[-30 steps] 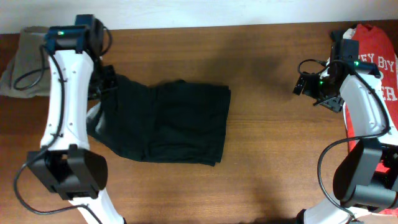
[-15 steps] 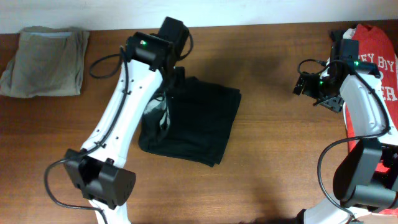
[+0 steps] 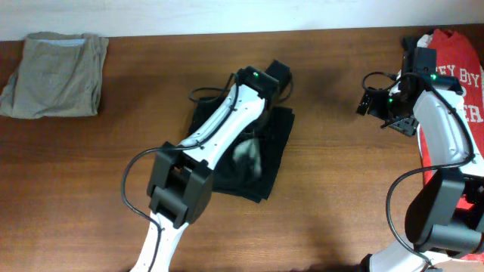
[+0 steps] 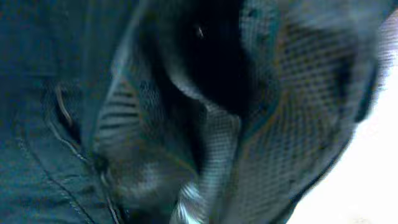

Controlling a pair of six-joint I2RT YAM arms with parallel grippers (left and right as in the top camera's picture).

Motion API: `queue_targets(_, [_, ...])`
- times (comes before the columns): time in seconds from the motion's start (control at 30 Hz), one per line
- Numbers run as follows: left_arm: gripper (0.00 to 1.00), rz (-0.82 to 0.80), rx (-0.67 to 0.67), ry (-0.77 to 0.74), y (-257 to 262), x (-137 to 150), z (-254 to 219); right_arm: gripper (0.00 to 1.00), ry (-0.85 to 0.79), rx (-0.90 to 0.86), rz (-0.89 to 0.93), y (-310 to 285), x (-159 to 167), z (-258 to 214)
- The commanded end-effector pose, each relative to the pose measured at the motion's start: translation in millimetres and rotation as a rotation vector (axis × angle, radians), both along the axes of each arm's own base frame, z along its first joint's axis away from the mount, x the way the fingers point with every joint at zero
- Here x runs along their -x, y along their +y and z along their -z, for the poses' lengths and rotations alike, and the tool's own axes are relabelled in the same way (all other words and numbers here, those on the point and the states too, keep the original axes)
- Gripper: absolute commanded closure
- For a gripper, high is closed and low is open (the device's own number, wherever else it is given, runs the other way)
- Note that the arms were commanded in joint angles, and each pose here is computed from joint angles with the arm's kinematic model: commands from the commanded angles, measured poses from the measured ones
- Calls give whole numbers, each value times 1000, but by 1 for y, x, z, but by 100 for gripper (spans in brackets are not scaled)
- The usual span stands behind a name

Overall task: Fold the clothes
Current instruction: 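Fold the left half over toward the right with the left gripper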

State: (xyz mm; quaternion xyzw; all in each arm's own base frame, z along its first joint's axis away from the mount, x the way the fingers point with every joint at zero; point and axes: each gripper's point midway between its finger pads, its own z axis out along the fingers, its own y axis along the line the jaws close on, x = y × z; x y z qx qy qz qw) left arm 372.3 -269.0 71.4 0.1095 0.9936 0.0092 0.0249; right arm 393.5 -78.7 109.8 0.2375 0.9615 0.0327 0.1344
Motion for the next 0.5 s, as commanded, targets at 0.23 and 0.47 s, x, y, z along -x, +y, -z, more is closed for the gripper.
queue_targets(0.23, [22, 112, 76, 53, -4, 1, -34, 1, -26, 21, 10, -4, -2, -11])
queue_targets(0.47, [38, 25, 121, -80, 19, -53, -47, 1, -26, 21, 10, -4, -2, -11])
